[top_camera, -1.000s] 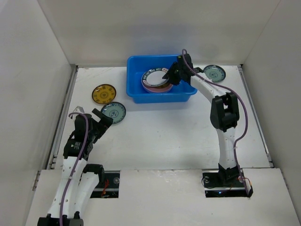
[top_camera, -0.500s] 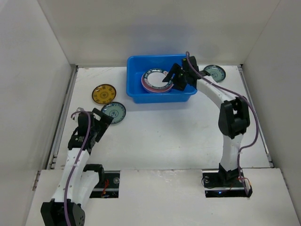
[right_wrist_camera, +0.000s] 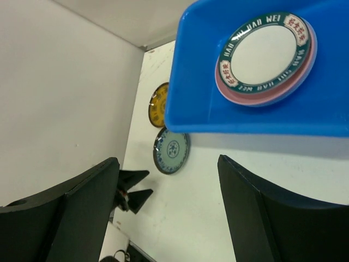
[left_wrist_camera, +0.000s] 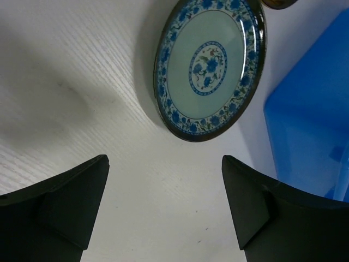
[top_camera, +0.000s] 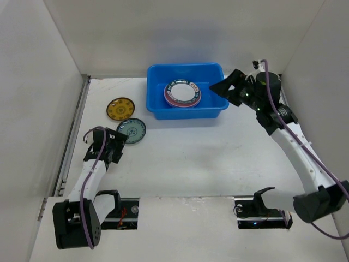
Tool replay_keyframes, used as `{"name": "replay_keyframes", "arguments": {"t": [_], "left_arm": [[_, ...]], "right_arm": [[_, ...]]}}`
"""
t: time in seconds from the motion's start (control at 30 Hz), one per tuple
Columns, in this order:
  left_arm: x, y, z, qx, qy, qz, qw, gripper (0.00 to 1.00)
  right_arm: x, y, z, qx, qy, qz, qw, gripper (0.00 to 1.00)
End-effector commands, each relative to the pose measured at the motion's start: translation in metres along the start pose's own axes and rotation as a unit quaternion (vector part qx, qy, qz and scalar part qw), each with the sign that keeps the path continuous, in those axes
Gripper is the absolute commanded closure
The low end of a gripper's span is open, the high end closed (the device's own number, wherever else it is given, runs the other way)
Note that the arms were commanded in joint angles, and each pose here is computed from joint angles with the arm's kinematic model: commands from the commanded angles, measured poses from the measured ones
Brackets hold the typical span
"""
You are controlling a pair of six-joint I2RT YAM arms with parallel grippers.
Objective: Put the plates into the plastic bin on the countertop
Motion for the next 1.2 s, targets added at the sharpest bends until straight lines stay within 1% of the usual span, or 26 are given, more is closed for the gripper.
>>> {"name": "replay_keyframes", "arguments": {"t": [0.0,0.2,0.3,0.47,0.63,0.83,0.9,0.97,1.07,1.17], "left_arm": [[0.009,-0.005,-0.007,-0.057,0.012,-0.013,0.998,0.19],[0.025,-0.015,-0.004,-0.07,0.0,-0.022,0.997,0.27],[0.035,-0.016,-0.003,-0.072,-0.01,-0.018,0.997,0.31],[0.052,-0.015,-0.003,-0.071,-0.019,-0.013,0.997,0.42],[0.065,-0.014,-0.005,-0.06,-0.032,-0.013,0.998,0.58],[0.077,-0.014,-0.002,-0.06,-0.051,-0.008,0.997,0.84],[0.074,-0.012,-0.005,-0.059,-0.044,-0.007,0.997,0.92],[0.065,-0.008,-0.011,-0.051,-0.027,-0.007,0.998,0.96],[0.043,-0.004,-0.024,-0.034,0.002,-0.011,0.999,0.98],[0.011,-0.006,-0.046,0.001,0.041,-0.022,0.999,0.98]], "right_arm": [[-0.021,0.01,-0.012,-0.004,0.004,-0.006,1.0,0.21],[-0.064,0.027,-0.027,0.013,0.019,-0.028,0.999,0.22],[-0.079,0.035,-0.03,0.016,0.027,-0.029,0.999,0.22],[-0.094,0.043,-0.034,0.017,0.041,-0.028,0.999,0.22],[-0.102,0.05,-0.038,0.019,0.048,-0.027,0.998,0.22],[-0.104,0.053,-0.04,0.02,0.051,-0.022,0.998,0.22],[-0.104,0.055,-0.04,0.022,0.049,-0.019,0.998,0.22],[-0.103,0.057,-0.041,0.023,0.051,-0.015,0.998,0.22],[-0.101,0.06,-0.044,0.025,0.055,-0.014,0.998,0.22],[-0.1,0.059,-0.048,0.026,0.062,-0.013,0.998,0.22]]}}
Point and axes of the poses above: each gripper's point midway between its finger pads, its own x axis out along the fingers, its own z axis along the line the jaws close on, y = z × x, the point moved 10 cm from there along -x, back along the fingers, and after that the axes turned 15 degrees about -x, right-handed, at the moved point
